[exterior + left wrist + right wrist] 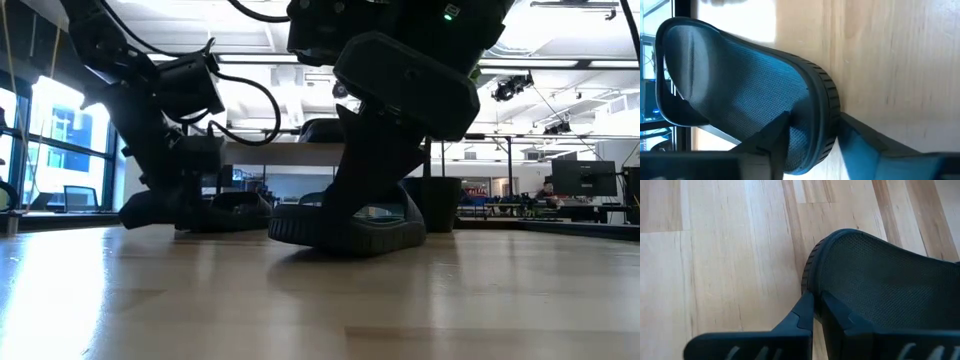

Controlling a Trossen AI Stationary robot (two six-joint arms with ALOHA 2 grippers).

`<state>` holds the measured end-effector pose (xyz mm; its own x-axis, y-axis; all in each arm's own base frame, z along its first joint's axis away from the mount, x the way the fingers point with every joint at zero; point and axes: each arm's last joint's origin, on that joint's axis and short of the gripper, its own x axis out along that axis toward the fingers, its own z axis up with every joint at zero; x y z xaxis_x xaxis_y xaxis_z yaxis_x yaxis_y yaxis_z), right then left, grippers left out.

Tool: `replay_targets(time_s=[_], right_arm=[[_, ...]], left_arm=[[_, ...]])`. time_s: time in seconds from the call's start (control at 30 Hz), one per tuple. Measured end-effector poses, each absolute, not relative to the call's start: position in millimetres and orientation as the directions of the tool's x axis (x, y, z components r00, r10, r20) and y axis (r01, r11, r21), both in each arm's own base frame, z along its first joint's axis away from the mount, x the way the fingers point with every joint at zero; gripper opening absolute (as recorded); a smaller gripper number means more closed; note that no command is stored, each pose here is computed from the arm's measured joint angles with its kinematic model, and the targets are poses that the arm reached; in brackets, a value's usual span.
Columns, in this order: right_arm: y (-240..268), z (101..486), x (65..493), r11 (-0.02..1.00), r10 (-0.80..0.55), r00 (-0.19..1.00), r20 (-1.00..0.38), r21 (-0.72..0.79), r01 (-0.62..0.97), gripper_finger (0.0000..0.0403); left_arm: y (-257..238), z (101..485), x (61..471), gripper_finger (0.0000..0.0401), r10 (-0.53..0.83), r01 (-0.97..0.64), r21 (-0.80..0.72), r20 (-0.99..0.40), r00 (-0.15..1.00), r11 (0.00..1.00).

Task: Pick and place slides into the shelf
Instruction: Put the black slipper under the shelf

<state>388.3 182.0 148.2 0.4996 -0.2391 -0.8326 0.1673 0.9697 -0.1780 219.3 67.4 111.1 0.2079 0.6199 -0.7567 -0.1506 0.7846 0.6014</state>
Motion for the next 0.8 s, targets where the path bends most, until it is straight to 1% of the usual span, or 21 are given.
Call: replay_targets(time_s=[0.17, 0.23, 0.27, 0.6, 0.7, 0.8], right_arm=[[182, 148, 388, 0.97, -0.239, 0.5, -0.833, -0.178, 0.167, 0.0], [182, 148, 388, 0.97, -0.239, 0.499, -0.833, -0.178, 0.167, 0.0], [182, 148, 388, 0.97, -0.24, 0.499, -0.833, -0.178, 0.168, 0.0], [181, 148, 387, 0.966, -0.249, 0.492, -0.834, -0.18, 0.184, 0.0], [181, 148, 387, 0.966, -0.249, 0.492, -0.834, -0.179, 0.184, 0.0], [183, 148, 387, 0.967, -0.248, 0.492, -0.834, -0.181, 0.18, 0.0]], left_arm=[[67, 111, 219, 0.0075, 0.608, -0.15, 0.589, -0.766, 0.211, 0.794], [66, 111, 219, 0.0052, 0.604, -0.167, 0.581, -0.768, 0.211, 0.797], [65, 111, 220, 0.0046, 0.603, -0.171, 0.578, -0.769, 0.214, 0.798], [43, 111, 224, 0.004, 0.6, -0.186, 0.57, -0.757, 0.259, 0.8], [38, 111, 225, 0.0039, 0.595, -0.237, 0.546, -0.757, 0.271, 0.803], [38, 111, 225, 0.0038, 0.6, -0.346, 0.506, -0.753, 0.27, 0.79]])
